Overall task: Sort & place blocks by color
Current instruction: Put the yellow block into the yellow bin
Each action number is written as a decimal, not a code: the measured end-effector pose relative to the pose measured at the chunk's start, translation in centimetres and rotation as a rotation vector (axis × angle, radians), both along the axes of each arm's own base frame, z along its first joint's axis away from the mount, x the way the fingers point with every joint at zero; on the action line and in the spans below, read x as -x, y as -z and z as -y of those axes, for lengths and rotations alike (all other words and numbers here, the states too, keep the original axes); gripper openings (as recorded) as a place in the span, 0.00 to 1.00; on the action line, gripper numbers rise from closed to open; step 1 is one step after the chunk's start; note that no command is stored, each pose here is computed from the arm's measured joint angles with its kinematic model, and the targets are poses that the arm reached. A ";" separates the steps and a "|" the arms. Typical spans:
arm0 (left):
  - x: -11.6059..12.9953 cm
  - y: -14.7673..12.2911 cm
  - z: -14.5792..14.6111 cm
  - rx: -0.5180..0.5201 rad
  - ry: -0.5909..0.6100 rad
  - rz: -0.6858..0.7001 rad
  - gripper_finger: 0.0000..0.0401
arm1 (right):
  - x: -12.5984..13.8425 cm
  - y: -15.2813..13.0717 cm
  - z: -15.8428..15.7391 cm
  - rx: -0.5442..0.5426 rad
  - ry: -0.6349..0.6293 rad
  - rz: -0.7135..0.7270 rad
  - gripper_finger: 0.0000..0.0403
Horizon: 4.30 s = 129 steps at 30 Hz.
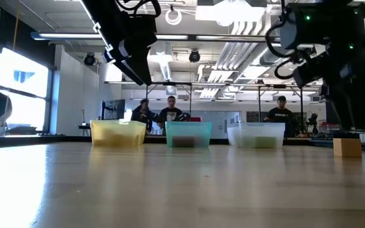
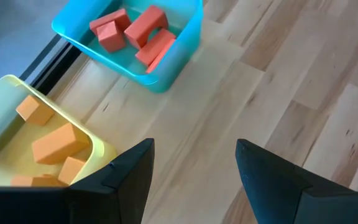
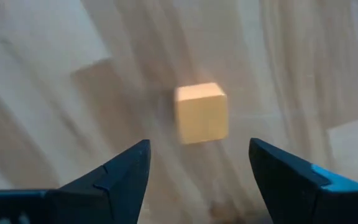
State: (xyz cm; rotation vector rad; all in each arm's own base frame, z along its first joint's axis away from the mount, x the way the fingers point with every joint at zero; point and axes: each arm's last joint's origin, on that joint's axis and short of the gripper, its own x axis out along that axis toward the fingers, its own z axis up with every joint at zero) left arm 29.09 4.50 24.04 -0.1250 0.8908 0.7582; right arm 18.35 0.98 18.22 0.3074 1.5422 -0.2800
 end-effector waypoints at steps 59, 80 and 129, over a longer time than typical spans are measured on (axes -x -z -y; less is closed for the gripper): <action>-2.2 -1.5 0.8 -0.110 0.308 0.115 0.53 | -6.0 -5.8 -0.6 -0.183 0.194 0.520 0.24; -4.5 -5.0 3.0 -0.432 0.570 0.361 0.53 | -9.5 -17.3 -0.5 -0.209 0.158 1.082 0.24; -4.9 -7.1 4.0 -0.704 0.646 0.398 0.27 | -10.0 -18.2 0.3 -0.218 0.428 1.186 0.32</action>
